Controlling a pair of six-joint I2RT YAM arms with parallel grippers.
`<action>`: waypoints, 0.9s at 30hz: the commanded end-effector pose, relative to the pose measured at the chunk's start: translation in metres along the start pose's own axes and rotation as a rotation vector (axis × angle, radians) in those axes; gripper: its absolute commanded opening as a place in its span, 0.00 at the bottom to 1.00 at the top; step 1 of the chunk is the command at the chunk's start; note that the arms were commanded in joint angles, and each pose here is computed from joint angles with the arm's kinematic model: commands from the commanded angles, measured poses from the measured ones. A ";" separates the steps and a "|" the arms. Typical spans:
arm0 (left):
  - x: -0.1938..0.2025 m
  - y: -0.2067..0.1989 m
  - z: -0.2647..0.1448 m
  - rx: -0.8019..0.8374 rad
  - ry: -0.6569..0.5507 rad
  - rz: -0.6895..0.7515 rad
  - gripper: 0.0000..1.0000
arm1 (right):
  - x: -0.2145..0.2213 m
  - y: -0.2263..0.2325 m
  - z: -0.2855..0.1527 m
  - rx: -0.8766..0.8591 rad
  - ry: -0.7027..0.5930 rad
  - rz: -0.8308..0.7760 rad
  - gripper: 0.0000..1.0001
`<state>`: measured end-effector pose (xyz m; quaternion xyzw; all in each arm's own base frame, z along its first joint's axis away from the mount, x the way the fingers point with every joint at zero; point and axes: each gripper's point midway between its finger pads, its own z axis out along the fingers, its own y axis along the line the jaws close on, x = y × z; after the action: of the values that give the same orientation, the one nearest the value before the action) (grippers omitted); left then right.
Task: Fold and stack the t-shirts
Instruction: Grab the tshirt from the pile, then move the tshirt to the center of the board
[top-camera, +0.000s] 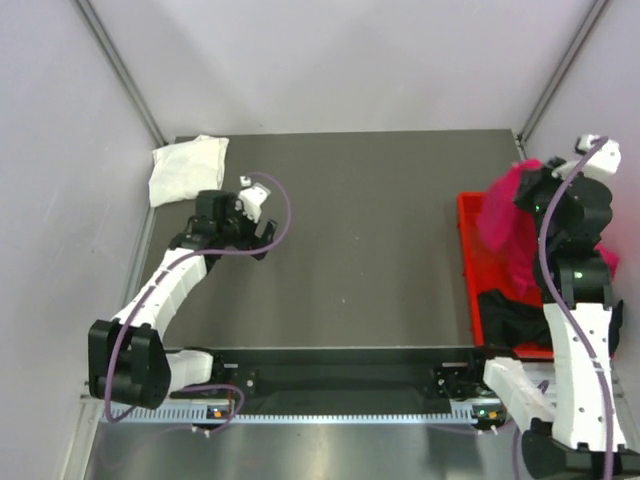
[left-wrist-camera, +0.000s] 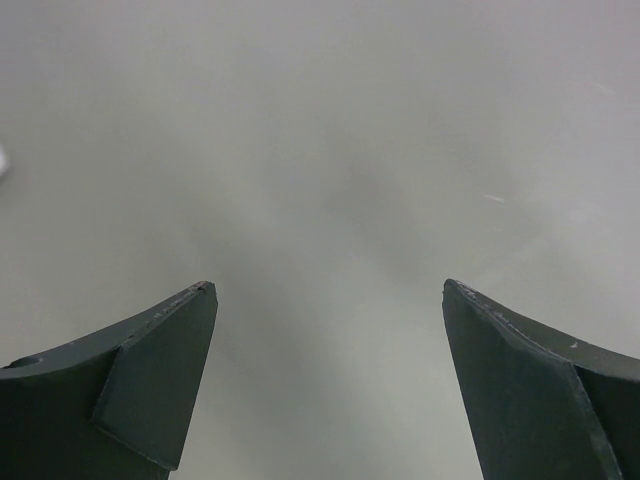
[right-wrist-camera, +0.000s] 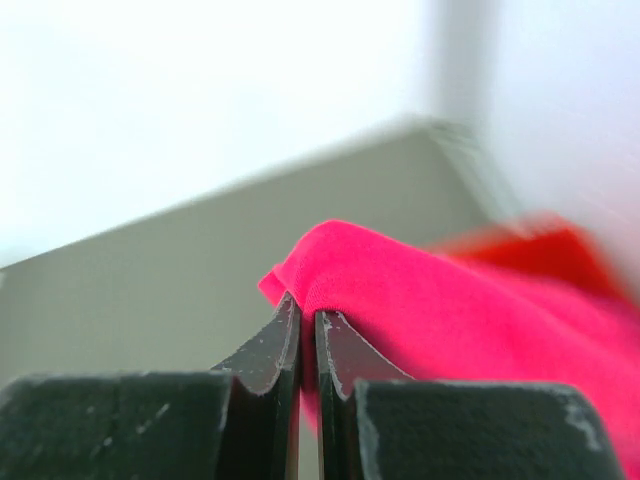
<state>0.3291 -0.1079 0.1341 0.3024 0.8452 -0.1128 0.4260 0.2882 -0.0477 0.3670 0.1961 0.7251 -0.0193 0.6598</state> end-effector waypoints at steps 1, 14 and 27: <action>-0.017 0.045 -0.021 -0.122 -0.033 -0.082 0.99 | -0.061 0.120 -0.049 -0.576 -0.088 0.009 0.00; -0.007 0.123 -0.077 -0.321 -0.063 -0.246 0.99 | -0.108 0.259 -0.228 -1.681 -0.063 0.146 0.00; 0.001 0.084 -0.057 -0.099 -0.077 -0.215 0.94 | 0.197 0.203 0.033 -0.571 0.568 -0.108 0.30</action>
<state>0.3491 0.0043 0.1707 0.1467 0.8764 -0.0815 0.4514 0.3422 0.2204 0.2943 -0.0897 0.7953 0.3490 0.4875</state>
